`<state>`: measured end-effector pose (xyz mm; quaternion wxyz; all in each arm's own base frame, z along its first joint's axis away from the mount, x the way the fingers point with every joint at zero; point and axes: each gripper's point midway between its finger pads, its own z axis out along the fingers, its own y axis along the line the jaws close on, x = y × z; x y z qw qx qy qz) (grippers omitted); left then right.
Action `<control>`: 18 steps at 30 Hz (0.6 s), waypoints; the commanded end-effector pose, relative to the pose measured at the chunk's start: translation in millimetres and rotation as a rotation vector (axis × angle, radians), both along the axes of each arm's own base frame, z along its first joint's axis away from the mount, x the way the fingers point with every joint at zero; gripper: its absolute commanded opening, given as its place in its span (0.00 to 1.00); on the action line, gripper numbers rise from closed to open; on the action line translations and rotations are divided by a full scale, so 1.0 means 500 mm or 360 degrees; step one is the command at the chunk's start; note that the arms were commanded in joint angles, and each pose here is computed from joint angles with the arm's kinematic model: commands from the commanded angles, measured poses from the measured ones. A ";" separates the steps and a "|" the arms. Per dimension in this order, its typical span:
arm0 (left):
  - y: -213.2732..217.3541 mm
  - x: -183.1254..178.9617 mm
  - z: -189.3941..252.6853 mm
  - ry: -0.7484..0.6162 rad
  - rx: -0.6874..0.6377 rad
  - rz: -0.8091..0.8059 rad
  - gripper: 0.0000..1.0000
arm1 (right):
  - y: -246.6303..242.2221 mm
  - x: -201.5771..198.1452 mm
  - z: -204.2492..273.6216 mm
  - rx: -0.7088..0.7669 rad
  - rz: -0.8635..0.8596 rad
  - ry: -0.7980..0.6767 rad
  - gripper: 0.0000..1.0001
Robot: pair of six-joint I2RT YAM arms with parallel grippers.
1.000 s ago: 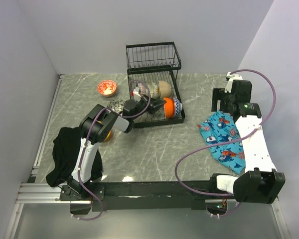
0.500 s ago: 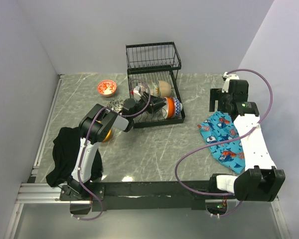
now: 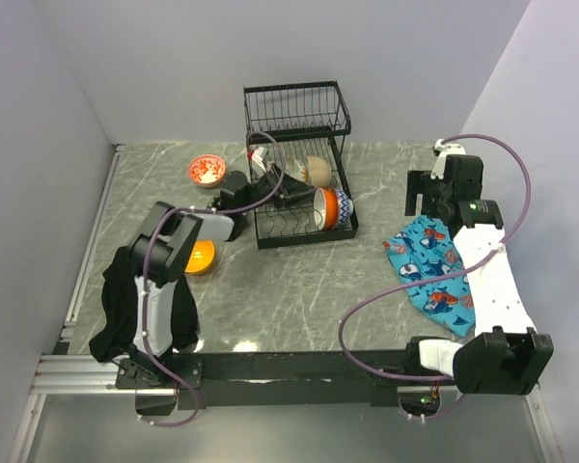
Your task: Load the bowls into the dish rack
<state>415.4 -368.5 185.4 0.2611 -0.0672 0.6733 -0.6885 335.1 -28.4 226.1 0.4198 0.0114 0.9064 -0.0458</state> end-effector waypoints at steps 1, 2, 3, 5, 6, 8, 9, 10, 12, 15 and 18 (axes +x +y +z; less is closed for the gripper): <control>0.028 -0.119 0.122 -0.0561 0.0191 -0.0352 0.48 | 0.015 0.006 0.043 0.0058 0.0010 -0.0166 0.95; 0.039 -0.153 0.126 -0.0651 0.0252 -0.0469 0.48 | 0.016 0.004 0.043 0.0060 0.0011 -0.0171 0.95; 0.051 -0.168 0.128 -0.0708 0.0331 -0.0512 0.49 | 0.017 0.001 0.044 0.0067 0.0006 -0.0189 0.95; 0.094 -0.208 0.134 -0.0934 0.0597 -0.0606 0.50 | 0.028 -0.001 0.043 0.0103 0.0039 -0.0207 0.95; 0.111 -0.211 0.133 -0.1030 0.0719 -0.0604 0.51 | 0.030 -0.004 0.042 0.0110 0.0043 -0.0224 0.95; 0.173 -0.240 0.123 -0.1280 0.1034 -0.0687 0.53 | 0.042 -0.007 0.042 0.0137 0.0087 -0.0251 0.95; 0.201 -0.230 0.112 -0.1320 0.1196 -0.0655 0.53 | 0.047 -0.010 0.041 0.0140 0.0108 -0.0275 0.95; 0.244 -0.225 0.115 -0.1451 0.1333 -0.0650 0.53 | 0.050 -0.010 0.041 0.0145 0.0122 -0.0292 0.95; 0.314 -0.261 0.067 -0.1358 0.1514 -0.0776 0.52 | 0.057 -0.011 0.044 0.0148 0.0158 -0.0340 0.95; 0.429 -0.283 -0.001 -0.1418 0.1863 -0.0883 0.51 | 0.061 -0.010 0.051 0.0156 0.0173 -0.0401 0.95; 0.502 -0.297 -0.042 -0.1490 0.2095 -0.0928 0.50 | 0.070 -0.011 0.061 0.0186 0.0197 -0.0435 0.95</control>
